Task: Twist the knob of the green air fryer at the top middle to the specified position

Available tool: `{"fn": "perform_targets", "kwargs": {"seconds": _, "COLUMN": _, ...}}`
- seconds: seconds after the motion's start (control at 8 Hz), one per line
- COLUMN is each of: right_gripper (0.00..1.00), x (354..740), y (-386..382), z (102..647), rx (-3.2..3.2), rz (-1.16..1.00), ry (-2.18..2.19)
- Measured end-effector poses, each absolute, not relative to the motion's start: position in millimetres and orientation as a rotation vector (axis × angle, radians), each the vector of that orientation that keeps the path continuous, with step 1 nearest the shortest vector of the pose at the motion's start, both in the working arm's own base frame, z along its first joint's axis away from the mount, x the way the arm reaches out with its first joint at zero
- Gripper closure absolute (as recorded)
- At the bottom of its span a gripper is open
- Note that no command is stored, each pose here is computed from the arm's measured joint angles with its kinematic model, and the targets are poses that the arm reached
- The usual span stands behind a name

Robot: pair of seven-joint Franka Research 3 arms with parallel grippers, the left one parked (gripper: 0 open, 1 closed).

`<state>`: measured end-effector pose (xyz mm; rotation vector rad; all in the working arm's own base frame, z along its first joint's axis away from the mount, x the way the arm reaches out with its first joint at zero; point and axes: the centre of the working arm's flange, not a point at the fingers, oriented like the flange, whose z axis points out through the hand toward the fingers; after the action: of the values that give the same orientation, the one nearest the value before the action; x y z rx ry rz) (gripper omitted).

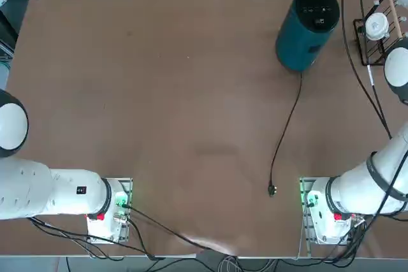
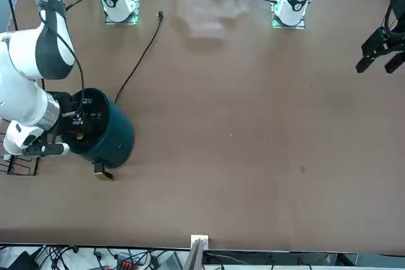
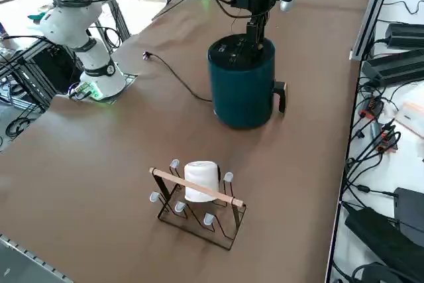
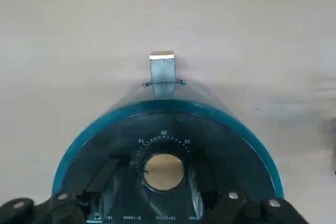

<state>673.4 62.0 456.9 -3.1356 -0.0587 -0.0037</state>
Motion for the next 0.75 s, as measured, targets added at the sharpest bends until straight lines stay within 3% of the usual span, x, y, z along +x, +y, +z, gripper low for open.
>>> {"fn": "perform_targets", "kwargs": {"seconds": 0.62, "right_gripper": 0.41, "x": 673.4, "y": 60.3, "z": 456.5, "rx": -3.143, "rz": -0.002, "ry": -0.064}}
{"fn": "perform_targets", "kwargs": {"seconds": 0.75, "right_gripper": 0.53, "x": 673.6, "y": 58.9, "z": 457.4, "rx": -3.145, "rz": -0.004, "ry": -0.064}}
